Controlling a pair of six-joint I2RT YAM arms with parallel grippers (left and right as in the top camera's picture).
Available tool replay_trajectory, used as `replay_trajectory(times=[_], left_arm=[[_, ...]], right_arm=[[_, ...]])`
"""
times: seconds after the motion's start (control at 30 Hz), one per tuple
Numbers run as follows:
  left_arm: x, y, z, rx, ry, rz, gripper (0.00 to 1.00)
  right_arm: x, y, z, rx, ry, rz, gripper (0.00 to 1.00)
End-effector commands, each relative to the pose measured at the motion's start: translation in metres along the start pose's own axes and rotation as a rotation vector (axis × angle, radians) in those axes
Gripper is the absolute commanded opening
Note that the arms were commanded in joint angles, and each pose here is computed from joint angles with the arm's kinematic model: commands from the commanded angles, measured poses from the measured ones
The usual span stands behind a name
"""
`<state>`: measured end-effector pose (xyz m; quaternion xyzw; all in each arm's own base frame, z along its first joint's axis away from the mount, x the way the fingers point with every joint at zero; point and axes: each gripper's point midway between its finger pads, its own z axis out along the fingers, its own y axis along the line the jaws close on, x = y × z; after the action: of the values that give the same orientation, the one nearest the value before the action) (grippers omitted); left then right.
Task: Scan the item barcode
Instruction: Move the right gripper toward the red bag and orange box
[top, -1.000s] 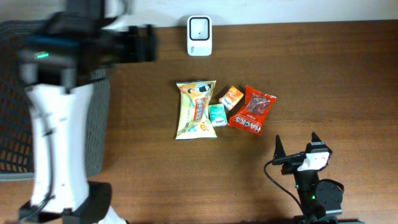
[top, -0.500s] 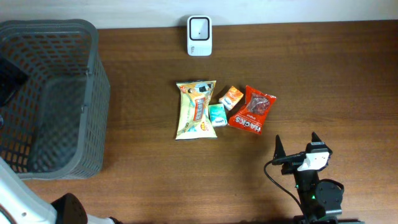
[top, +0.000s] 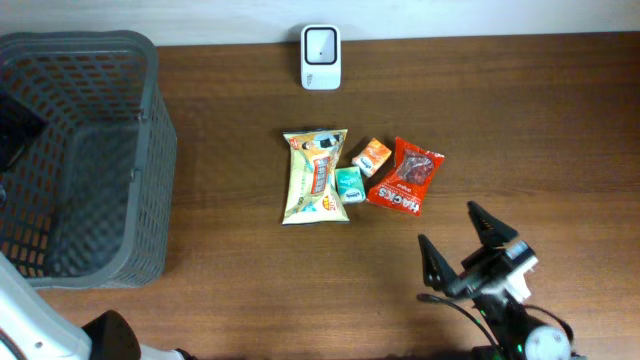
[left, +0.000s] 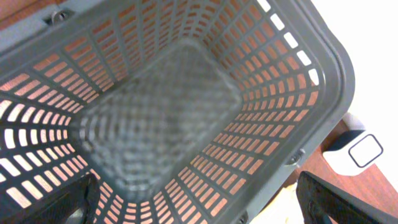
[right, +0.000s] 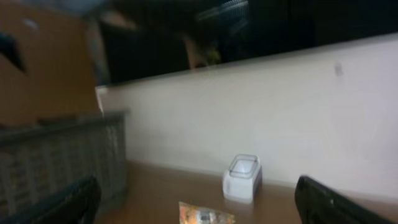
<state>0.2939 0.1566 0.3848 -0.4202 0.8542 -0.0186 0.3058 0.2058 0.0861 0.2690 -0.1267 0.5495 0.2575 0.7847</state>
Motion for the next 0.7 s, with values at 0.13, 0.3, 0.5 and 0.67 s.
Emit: replay_trajectory(times=[0.13, 0.3, 0.5, 0.67], left_arm=[[0.0, 0.001, 0.002, -0.004, 0.005, -0.012, 0.99], [0.0, 0.001, 0.002, -0.004, 0.005, -0.012, 0.99], [0.0, 0.001, 0.002, -0.004, 0.005, -0.012, 0.99], [0.0, 0.001, 0.002, -0.004, 0.005, -0.012, 0.99]], right_arm=[[-0.108, 0.009, 0.007, 0.064, -0.163, -0.127, 0.98], [-0.088, -0.023, 0.036, 0.213, 0.394, -0.131, 0.98], [-0.039, -0.027, 0.074, 0.142, 0.912, 0.227, 0.98], [0.06, -0.073, 0.086, 0.422, 1.168, 0.602, 0.95]])
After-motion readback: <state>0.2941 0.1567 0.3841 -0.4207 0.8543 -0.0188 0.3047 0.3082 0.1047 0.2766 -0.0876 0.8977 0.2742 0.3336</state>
